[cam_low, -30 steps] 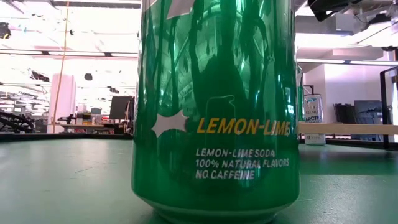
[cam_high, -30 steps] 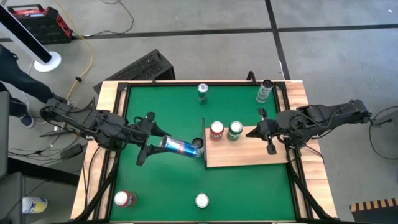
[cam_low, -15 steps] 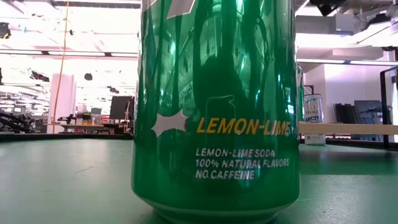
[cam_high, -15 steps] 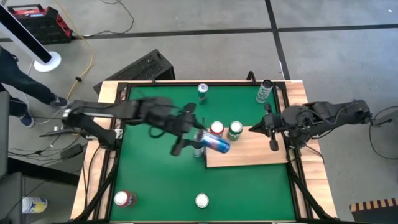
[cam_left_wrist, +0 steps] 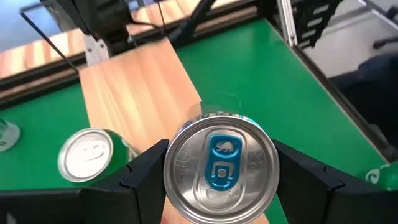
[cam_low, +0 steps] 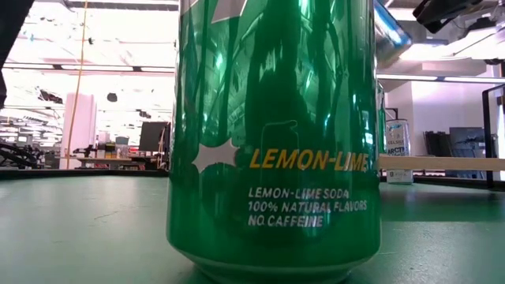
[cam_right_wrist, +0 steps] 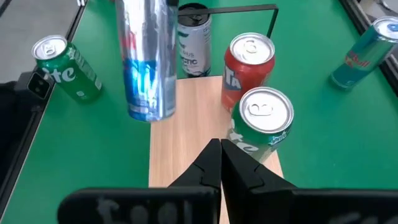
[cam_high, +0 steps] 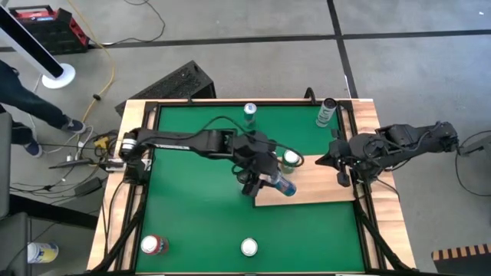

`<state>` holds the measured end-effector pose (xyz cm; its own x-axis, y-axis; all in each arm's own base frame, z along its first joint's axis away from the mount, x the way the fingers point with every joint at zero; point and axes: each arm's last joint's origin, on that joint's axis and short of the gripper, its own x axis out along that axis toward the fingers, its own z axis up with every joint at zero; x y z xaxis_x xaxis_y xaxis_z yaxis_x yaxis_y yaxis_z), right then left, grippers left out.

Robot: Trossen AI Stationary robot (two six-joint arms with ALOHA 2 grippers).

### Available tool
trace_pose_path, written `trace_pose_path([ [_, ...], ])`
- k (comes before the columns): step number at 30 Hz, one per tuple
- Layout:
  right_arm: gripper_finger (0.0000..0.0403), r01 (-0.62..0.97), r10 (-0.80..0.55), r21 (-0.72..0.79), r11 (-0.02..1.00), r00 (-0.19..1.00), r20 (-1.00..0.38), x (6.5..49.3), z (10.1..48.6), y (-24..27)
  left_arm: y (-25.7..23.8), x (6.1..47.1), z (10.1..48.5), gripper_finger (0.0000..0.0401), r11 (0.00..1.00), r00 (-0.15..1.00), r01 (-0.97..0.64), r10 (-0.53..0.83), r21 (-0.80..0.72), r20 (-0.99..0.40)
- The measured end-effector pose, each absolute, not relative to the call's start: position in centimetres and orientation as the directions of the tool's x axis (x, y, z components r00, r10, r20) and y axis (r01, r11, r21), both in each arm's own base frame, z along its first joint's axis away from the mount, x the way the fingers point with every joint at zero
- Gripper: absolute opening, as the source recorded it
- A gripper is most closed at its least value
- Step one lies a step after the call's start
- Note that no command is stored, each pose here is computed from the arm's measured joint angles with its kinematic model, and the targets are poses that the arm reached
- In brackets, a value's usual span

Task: Place canned beverage on shelf
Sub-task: Put the bottom blue soda can on the shelf

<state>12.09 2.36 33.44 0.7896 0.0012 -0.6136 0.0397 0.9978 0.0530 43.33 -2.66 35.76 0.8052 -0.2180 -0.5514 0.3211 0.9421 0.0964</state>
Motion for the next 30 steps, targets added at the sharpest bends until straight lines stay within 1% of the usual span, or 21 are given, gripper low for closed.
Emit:
trace_pose_path([
  [5,0.0027,0.039,0.001,0.051,0.998,0.789,-0.614,12.2,33.4,2.4,-2.7,44.4,34.0,0.0223,0.938,0.767,0.335,-0.215,0.09,-0.605],
  [11,0.0027,0.038,0.0,0.049,0.998,0.789,-0.614,12.2,33.4,2.4,-2.7,44.5,33.2,0.0223,0.935,0.737,0.343,-0.207,0.093,-0.643],
  [14,0.0027,0.038,-0.001,0.048,0.998,0.791,-0.612,12.2,33.4,2.4,-2.7,44.3,32.7,0.0223,0.934,0.704,0.347,-0.204,0.08,-0.68],
  [25,0.0027,0.036,-0.001,0.045,0.998,0.792,-0.61,12.7,33.4,2.5,-2.7,43.6,32.1,0.0223,0.937,0.641,0.343,-0.18,0.069,-0.746],
  [30,0.0027,0.036,-0.002,0.042,0.998,0.785,-0.619,13.0,33.3,2.5,-2.7,43.6,32.1,0.023,0.933,0.644,0.351,-0.177,0.082,-0.745],
])
